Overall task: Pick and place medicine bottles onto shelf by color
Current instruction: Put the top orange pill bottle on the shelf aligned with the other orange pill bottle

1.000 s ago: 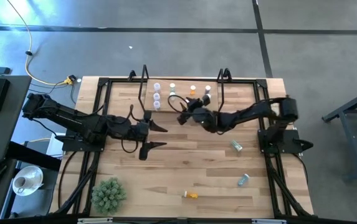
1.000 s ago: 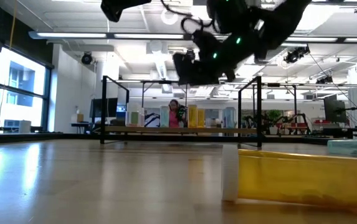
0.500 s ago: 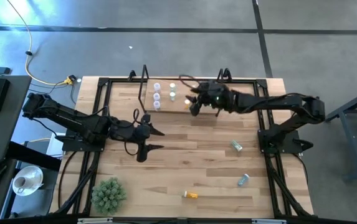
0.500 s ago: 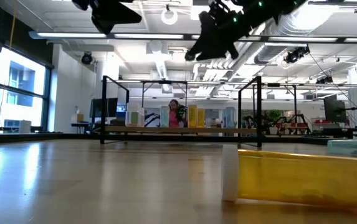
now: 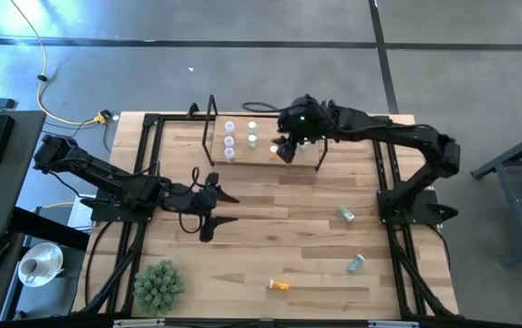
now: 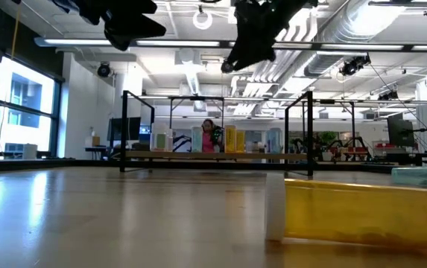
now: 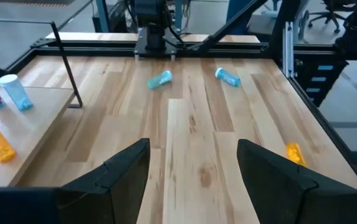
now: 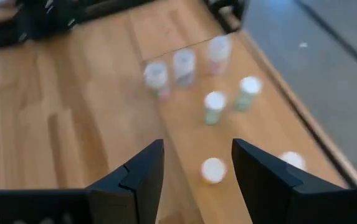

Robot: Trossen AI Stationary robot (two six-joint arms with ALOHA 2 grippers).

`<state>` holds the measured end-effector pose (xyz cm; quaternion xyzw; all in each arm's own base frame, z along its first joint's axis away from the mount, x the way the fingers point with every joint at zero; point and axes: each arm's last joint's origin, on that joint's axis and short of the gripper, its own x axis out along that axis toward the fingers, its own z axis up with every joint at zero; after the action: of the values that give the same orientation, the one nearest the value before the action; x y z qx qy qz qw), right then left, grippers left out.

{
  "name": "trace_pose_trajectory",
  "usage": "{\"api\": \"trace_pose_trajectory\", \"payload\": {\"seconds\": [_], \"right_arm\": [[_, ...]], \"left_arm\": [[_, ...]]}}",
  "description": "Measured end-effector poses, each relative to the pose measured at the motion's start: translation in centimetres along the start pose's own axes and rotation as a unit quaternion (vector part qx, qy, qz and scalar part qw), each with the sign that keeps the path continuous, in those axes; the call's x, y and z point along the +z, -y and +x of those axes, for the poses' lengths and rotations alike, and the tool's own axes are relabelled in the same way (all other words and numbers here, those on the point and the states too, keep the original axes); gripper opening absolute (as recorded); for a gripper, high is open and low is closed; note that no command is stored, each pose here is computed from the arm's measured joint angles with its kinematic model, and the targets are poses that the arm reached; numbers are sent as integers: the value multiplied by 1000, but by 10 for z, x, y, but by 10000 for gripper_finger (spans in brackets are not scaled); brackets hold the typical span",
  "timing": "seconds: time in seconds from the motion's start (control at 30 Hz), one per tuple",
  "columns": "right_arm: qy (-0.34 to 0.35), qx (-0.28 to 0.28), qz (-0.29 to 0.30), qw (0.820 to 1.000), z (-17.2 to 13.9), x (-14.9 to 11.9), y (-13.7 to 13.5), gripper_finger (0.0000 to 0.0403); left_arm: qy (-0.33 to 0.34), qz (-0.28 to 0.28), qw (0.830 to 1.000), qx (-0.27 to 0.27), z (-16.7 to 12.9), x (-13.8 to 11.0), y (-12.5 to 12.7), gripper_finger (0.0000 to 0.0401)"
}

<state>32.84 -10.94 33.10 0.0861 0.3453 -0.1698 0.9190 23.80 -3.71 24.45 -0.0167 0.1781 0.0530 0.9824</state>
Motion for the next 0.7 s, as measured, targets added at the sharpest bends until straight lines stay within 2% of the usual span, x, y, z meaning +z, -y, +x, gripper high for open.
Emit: {"api": "trace_pose_trajectory", "payload": {"seconds": [0.27, 0.7], "right_arm": [[-64, 63, -83, 992, 29, -21, 0, 179], [-108, 74, -170, 977, 73, -36, 0, 179]], "left_arm": [[3, -1, 1000, 1, 0, 0, -1, 232], [3, 1, 1000, 1, 0, 0, -1, 232]]}}
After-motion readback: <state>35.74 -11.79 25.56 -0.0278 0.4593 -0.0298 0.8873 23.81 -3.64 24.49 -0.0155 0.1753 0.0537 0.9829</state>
